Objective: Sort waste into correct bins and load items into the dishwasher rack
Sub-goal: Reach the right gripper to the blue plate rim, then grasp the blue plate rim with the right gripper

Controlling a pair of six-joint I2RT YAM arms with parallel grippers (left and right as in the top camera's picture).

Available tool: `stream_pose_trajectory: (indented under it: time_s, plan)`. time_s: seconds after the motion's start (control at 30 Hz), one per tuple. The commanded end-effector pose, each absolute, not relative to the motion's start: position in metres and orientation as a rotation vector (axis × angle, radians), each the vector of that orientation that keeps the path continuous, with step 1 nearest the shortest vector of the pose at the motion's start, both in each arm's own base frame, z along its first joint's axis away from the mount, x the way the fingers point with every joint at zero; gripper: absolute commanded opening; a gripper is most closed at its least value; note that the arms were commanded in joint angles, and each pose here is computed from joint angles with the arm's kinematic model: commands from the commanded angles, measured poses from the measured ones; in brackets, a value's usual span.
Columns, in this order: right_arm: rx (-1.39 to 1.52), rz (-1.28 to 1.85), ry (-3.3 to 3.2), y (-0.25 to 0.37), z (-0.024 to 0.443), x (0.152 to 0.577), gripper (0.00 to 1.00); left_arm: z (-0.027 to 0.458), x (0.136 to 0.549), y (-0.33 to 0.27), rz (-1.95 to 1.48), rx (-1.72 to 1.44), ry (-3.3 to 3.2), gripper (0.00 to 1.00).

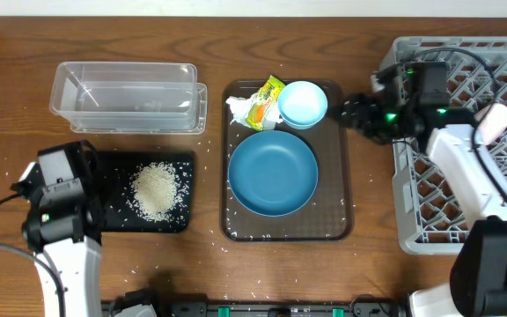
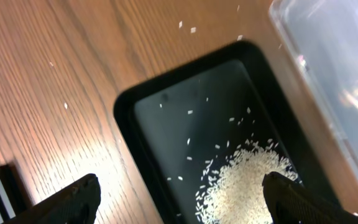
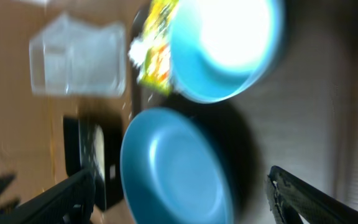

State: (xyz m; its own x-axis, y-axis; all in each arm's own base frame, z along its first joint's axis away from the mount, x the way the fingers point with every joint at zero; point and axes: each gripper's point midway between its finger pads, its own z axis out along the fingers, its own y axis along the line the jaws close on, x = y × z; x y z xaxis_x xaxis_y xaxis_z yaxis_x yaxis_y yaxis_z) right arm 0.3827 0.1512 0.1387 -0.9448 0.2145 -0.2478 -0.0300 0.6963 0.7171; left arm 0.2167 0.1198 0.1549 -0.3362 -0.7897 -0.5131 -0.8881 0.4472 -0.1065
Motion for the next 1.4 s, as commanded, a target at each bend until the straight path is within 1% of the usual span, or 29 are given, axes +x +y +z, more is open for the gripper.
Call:
stream_pose_trajectory:
  time_s: [0.0,0.07,0.17,0.27,0.33,0.47,0.6,0.73,0.97,1.07,1.27,1.37]
  plan:
    - [-0.087,1.022,2.622,0.196,0.137,0.365,0.87,0.143,0.219,0.118,0.255,-1.439,2.251,0.87]
    - [-0.149,0.859,2.651,0.211,0.129,0.36,0.91,0.136,0.219,0.118,0.267,-1.448,2.275,0.9]
    - [-0.277,0.615,2.651,0.238,0.128,0.348,0.97,0.127,0.22,0.118,0.285,-1.46,2.311,0.91]
    - [-0.392,0.419,2.606,0.262,0.145,0.337,0.99,0.119,0.22,0.118,0.301,-1.471,2.344,0.91]
    - [-0.459,0.357,2.571,0.279,0.16,0.327,0.99,0.114,0.22,0.118,0.311,-1.478,2.365,0.91]
    - [-0.545,0.344,2.525,0.304,0.179,0.31,0.99,0.106,0.22,0.118,0.327,-1.489,2.395,0.92]
    - [-0.54,0.36,2.544,0.311,0.176,0.303,0.99,0.101,0.22,0.118,0.337,-1.495,2.415,0.92]
    - [-0.548,0.362,2.555,0.313,0.171,0.301,0.99,0.101,0.22,0.118,0.338,-1.496,2.416,0.92]
    - [-0.537,0.426,2.481,0.327,0.181,0.312,0.99,0.101,0.22,0.118,0.338,-1.496,2.416,0.92]
    - [-0.553,0.413,2.495,0.331,0.171,0.313,0.99,0.101,0.22,0.118,0.338,-1.496,2.416,0.92]
    - [-0.751,0.324,2.545,0.353,0.115,0.301,0.99,0.101,0.22,0.118,0.338,-1.496,2.416,0.92]
    - [-0.778,0.27,2.564,0.355,0.098,0.299,0.99,0.101,0.22,0.118,0.338,-1.496,2.416,0.92]
